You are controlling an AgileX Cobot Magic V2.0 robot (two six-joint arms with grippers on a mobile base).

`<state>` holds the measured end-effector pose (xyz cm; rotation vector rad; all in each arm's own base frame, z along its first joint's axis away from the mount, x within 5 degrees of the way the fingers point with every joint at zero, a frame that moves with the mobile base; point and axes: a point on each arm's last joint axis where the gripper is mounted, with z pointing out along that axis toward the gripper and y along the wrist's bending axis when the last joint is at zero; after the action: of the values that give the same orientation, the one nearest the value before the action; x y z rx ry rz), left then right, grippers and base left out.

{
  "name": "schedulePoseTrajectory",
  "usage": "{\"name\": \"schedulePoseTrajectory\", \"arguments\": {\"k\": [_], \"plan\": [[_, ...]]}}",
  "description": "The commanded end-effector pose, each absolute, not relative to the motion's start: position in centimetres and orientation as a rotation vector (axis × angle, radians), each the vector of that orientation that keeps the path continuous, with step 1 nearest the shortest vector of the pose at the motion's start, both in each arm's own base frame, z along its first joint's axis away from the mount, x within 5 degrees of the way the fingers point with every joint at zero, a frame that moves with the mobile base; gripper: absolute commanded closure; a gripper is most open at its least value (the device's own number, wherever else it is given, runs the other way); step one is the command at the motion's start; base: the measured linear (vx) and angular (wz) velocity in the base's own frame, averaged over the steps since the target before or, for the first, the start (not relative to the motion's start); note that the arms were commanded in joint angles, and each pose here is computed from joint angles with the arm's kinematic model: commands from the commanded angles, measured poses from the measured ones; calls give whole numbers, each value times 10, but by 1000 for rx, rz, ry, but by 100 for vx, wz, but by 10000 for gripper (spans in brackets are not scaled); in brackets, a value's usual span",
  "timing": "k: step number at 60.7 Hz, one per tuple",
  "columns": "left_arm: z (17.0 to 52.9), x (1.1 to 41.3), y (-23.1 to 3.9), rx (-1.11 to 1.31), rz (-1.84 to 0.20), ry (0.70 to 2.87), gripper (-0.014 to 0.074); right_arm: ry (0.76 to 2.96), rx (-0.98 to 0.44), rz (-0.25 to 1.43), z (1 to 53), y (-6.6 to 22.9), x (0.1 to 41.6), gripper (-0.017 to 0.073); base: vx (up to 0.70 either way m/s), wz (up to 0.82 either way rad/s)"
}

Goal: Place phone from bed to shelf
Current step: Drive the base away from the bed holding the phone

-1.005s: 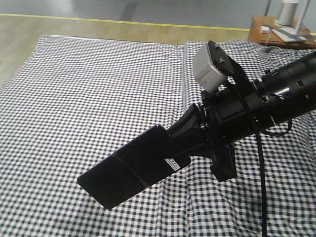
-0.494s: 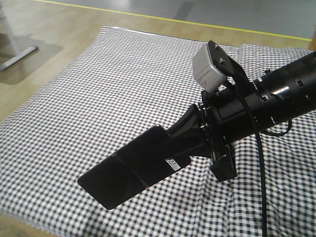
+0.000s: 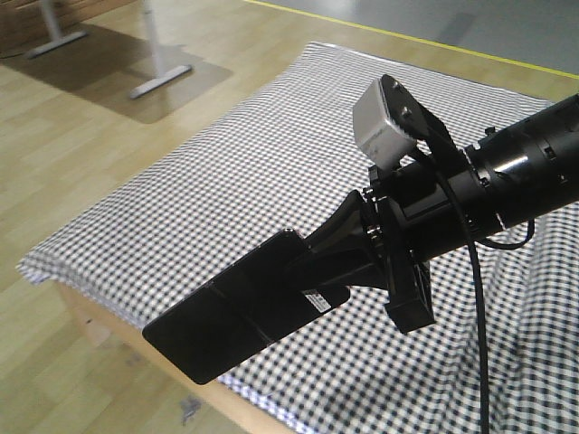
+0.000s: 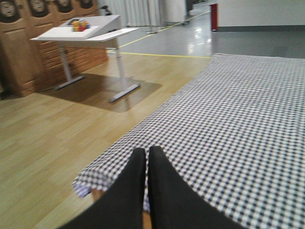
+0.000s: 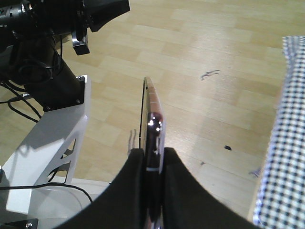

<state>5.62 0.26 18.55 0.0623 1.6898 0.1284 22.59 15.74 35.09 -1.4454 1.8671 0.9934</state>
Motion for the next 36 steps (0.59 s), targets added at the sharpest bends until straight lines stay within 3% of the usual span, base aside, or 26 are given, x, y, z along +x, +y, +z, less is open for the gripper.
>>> {"name": "schedulePoseTrajectory", "arguments": {"k": [1, 36], "plan": [[200, 55, 2, 51, 119, 1581, 592, 1778, -1443, 1085, 372, 158, 213, 561, -14, 54], [200, 55, 2, 51, 119, 1581, 592, 1778, -1443, 1085, 372, 158, 213, 561, -12, 51]]}}
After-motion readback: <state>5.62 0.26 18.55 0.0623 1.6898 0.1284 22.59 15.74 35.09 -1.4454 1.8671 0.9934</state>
